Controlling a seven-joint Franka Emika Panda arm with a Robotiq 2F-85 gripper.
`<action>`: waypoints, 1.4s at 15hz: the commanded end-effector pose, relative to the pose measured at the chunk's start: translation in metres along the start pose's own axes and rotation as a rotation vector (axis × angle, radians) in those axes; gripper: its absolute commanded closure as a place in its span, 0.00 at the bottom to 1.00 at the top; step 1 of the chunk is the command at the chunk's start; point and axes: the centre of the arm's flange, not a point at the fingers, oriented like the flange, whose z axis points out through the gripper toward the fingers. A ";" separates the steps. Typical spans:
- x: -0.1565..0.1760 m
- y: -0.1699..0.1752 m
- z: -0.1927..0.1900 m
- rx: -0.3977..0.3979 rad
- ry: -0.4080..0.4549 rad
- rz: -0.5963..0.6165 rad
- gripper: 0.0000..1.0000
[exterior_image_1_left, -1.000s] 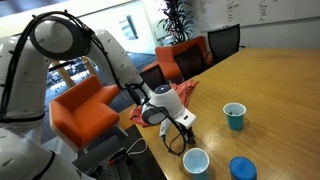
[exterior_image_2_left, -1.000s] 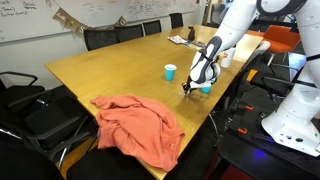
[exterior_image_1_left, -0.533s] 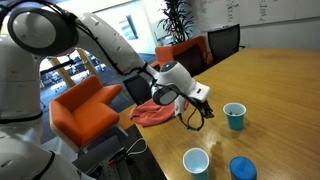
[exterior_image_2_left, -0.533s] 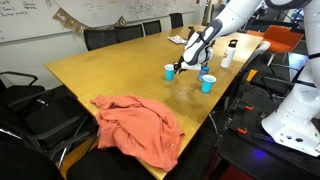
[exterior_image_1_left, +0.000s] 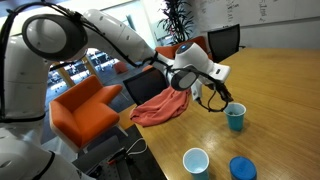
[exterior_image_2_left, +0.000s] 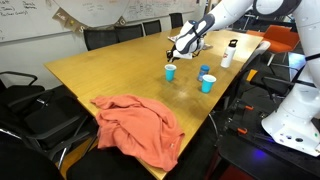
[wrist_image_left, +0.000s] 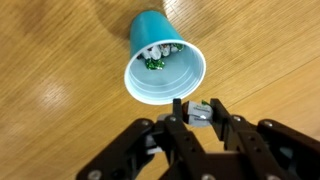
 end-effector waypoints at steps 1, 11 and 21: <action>0.019 -0.013 0.026 -0.042 -0.024 0.032 0.92; 0.007 -0.012 0.025 -0.095 -0.038 0.020 0.28; -0.006 -0.007 -0.068 -0.161 -0.045 -0.053 0.00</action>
